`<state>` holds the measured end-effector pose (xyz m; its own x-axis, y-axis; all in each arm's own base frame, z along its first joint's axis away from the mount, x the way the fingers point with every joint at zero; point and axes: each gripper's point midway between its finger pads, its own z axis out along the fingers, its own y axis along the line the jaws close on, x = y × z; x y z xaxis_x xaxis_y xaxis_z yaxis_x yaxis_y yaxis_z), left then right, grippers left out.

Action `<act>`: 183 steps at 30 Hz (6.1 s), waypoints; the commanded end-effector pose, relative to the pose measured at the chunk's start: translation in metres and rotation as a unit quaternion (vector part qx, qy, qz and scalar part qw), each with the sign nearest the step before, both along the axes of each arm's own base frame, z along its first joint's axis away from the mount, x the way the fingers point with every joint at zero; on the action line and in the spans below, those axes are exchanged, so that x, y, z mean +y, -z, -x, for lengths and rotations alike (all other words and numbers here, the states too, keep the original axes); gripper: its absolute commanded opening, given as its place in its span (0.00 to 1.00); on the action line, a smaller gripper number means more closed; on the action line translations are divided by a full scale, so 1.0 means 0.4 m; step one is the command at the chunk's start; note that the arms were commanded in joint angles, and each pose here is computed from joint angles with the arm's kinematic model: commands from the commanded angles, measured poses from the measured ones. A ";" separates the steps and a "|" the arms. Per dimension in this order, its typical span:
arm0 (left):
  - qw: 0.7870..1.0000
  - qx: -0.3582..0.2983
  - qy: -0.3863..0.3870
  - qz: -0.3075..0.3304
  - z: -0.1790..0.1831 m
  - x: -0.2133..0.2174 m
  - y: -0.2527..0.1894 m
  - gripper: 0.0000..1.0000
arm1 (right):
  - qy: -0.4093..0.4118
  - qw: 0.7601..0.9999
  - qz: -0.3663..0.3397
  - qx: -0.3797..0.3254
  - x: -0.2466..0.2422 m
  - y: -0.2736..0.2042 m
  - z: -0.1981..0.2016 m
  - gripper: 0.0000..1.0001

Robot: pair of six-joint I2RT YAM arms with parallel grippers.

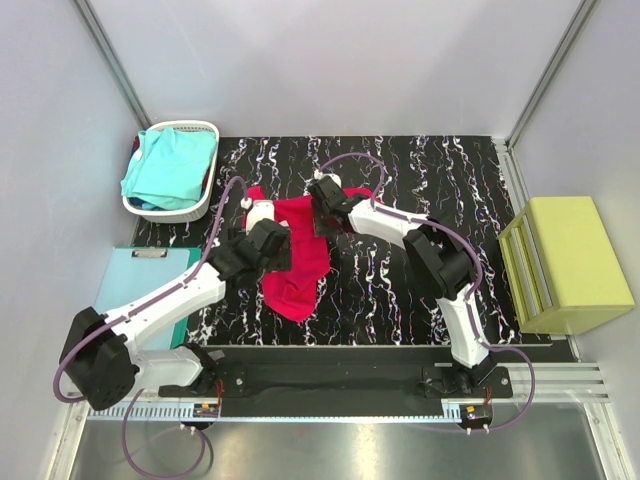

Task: Fold and stack the t-shirts
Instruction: Flatten out the tshirt

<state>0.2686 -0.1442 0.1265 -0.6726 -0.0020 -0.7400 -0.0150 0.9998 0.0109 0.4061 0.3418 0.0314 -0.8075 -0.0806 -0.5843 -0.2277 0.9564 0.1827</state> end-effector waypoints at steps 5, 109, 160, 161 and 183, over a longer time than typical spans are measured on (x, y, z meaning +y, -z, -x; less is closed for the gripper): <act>1.000 -0.011 -0.002 0.015 -0.014 -0.021 -0.014 0.94 | 0.010 1.000 0.006 -0.020 -0.011 -0.024 -0.044 0.38; 0.986 0.131 -0.102 0.008 -0.121 -0.007 0.277 0.24 | 0.002 0.999 0.030 -0.021 -0.092 -0.089 0.033 0.00; 0.972 -0.213 -0.009 0.097 -0.135 -0.072 -0.743 0.00 | 0.083 0.942 -0.064 -0.320 -0.349 -1.038 0.200 0.00; 0.969 -0.227 -0.023 0.092 -0.125 -0.054 -0.753 0.00 | 0.083 0.923 -0.114 -0.359 -0.348 -1.056 0.213 0.00; 0.989 -0.133 -0.004 0.062 -0.160 -0.074 -0.497 0.00 | 0.079 0.972 -0.008 -0.221 -0.324 -0.708 0.123 0.00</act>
